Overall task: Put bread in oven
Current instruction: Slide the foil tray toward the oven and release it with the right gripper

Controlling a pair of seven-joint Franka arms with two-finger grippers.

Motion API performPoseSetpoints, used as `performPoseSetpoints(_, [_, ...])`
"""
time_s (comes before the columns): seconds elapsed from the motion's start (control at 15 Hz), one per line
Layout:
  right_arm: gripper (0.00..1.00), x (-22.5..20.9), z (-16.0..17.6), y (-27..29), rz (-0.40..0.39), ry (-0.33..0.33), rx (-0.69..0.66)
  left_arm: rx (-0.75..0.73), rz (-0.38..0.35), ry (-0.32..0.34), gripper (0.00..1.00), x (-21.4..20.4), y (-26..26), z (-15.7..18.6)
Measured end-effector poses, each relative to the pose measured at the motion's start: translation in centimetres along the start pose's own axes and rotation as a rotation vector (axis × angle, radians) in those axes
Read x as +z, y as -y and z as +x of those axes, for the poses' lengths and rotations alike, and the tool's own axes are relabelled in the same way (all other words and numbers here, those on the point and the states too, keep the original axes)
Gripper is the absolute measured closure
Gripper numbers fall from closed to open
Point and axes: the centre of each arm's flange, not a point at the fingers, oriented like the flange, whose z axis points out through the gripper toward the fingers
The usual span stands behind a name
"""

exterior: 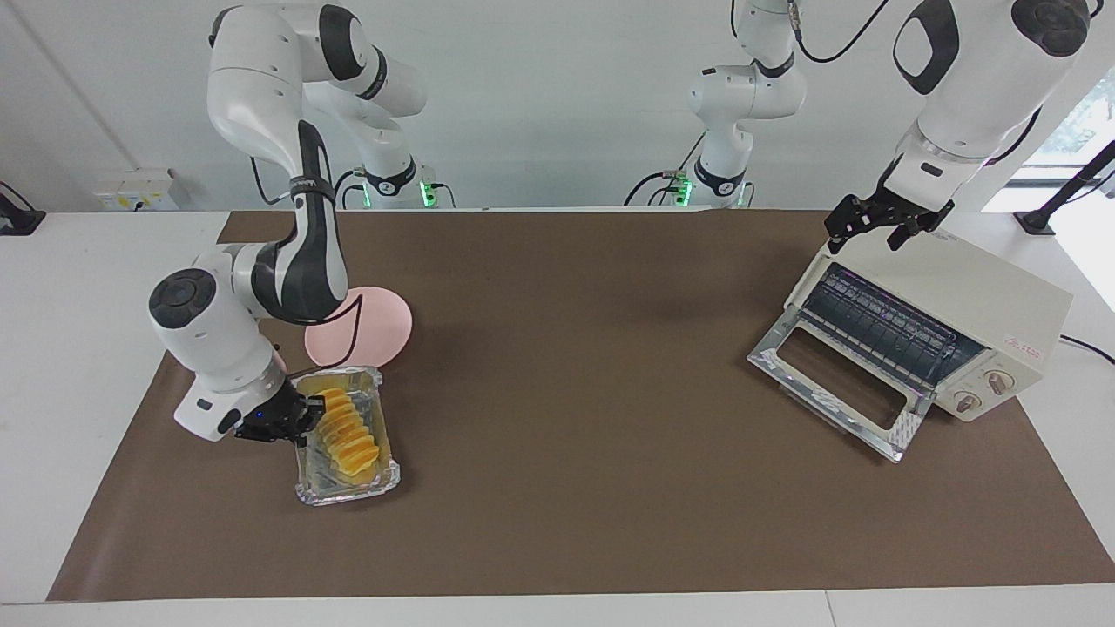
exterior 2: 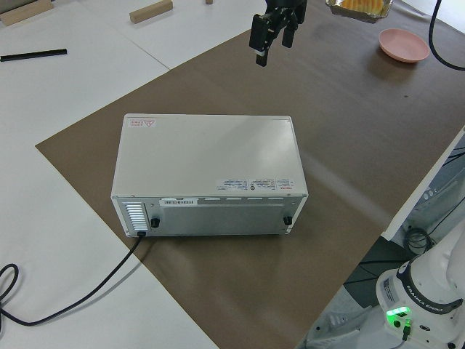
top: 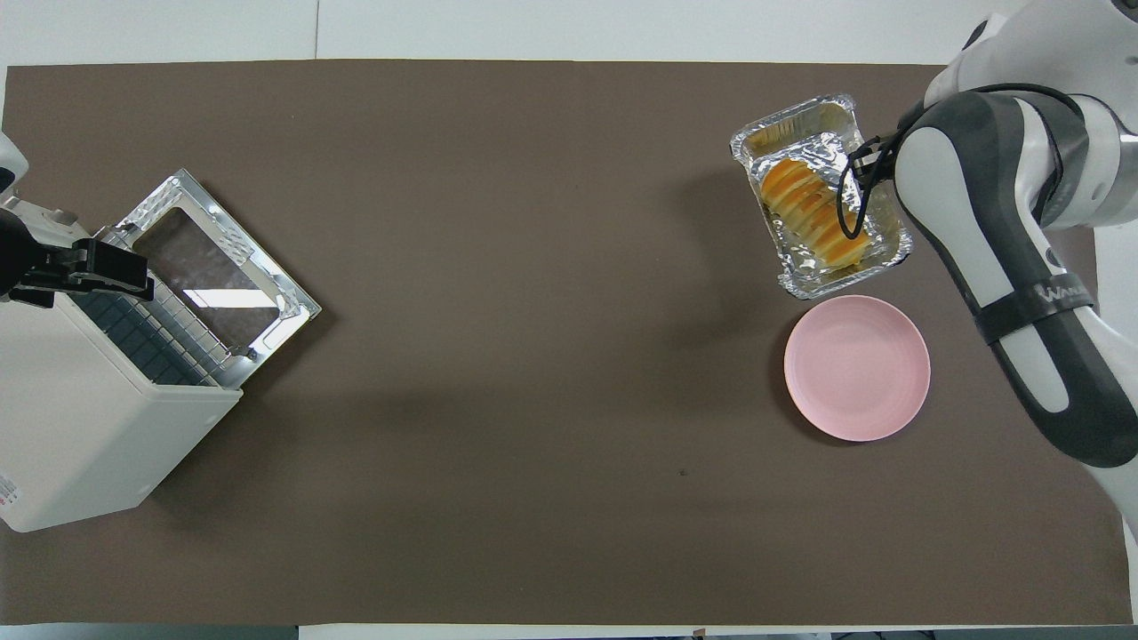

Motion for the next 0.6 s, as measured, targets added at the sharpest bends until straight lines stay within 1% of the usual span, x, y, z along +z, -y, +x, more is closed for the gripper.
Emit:
performPoseSetpoints(0.13, [0.98, -2.7, -0.1, 7.0, 0.01, 0.001, 0.025, 0.0, 0.0, 0.0, 0.0, 0.0, 0.0, 0.0])
performPoseSetpoints(0.27, [0.98, -3.3, -0.3, 14.7, 0.052, 0.003, 0.083, 0.0, 0.0, 0.0, 0.0, 0.0, 0.0, 0.0])
performPoseSetpoints(0.47, [0.98, -1.4, -1.4, 24.4, 0.076, 0.02, 0.146, 0.0, 0.0, -0.001, 0.0, 0.0, 0.0, 0.0])
performPoseSetpoints(0.6, [0.98, 2.1, -2.4, 29.1, 0.08, 0.005, 0.153, 0.0, 0.0, -0.001, 0.0, 0.0, 0.0, 0.0])
